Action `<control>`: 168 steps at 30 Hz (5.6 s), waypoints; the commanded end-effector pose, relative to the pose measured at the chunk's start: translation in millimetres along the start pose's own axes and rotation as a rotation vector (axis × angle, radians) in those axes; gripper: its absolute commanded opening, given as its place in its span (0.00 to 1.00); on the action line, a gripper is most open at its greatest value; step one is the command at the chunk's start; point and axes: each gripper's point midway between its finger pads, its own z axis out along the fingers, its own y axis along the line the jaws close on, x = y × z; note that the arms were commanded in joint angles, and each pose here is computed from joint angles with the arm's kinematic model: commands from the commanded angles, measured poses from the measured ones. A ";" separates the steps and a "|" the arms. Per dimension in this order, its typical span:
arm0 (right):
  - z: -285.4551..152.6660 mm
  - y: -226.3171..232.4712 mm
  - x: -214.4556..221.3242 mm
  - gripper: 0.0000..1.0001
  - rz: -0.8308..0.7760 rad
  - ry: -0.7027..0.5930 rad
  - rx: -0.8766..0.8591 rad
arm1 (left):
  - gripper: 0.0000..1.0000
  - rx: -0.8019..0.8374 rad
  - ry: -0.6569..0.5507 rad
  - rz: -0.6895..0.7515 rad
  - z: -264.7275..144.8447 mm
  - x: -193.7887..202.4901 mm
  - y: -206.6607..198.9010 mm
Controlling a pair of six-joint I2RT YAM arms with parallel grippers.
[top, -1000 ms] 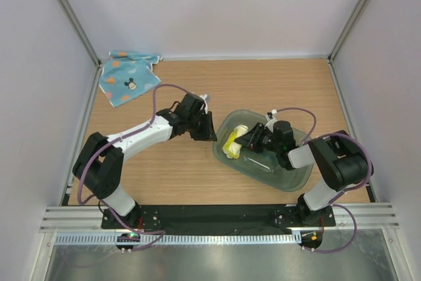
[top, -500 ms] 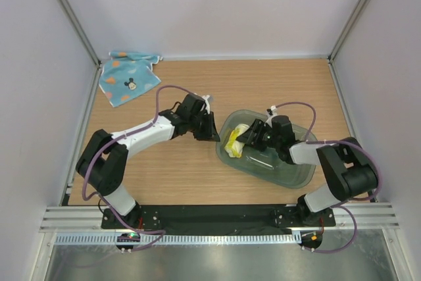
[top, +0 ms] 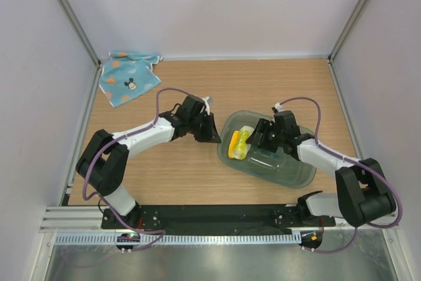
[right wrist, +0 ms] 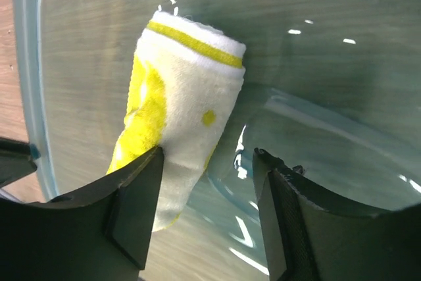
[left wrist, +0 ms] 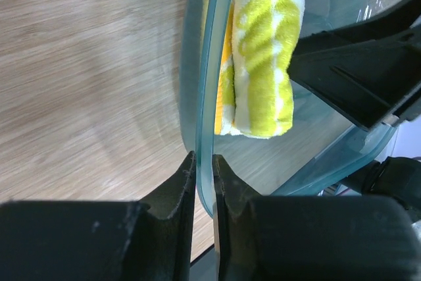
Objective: Roll the towels
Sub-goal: Place the rolled towel into the container
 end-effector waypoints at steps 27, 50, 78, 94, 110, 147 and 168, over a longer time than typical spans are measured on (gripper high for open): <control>21.6 54.7 30.1 0.28 -0.200 0.102 0.058 | 0.13 0.057 0.047 -0.016 14.1 14.8 -11.5; 59.9 10.6 95.4 0.29 -0.414 0.349 0.241 | 0.11 0.071 0.064 -0.050 16.5 30.4 -28.3; -56.6 59.1 -11.4 0.60 -0.481 0.067 0.340 | 0.07 0.000 0.033 -0.239 12.0 43.6 -17.8; -68.7 28.1 -10.2 0.51 -0.400 0.070 0.388 | 0.07 -0.021 0.077 -0.263 37.1 62.2 -38.6; -60.5 -7.9 48.9 0.12 -0.223 0.219 0.341 | 0.05 -0.018 0.088 -0.269 48.0 59.8 -47.3; -33.9 -25.1 -0.9 0.07 -0.265 0.123 0.505 | 0.01 0.008 0.083 -0.415 71.8 71.9 -70.8; -121.9 -19.0 -32.9 0.45 -0.276 0.005 0.615 | 0.02 0.043 0.104 -0.364 92.3 61.0 -84.0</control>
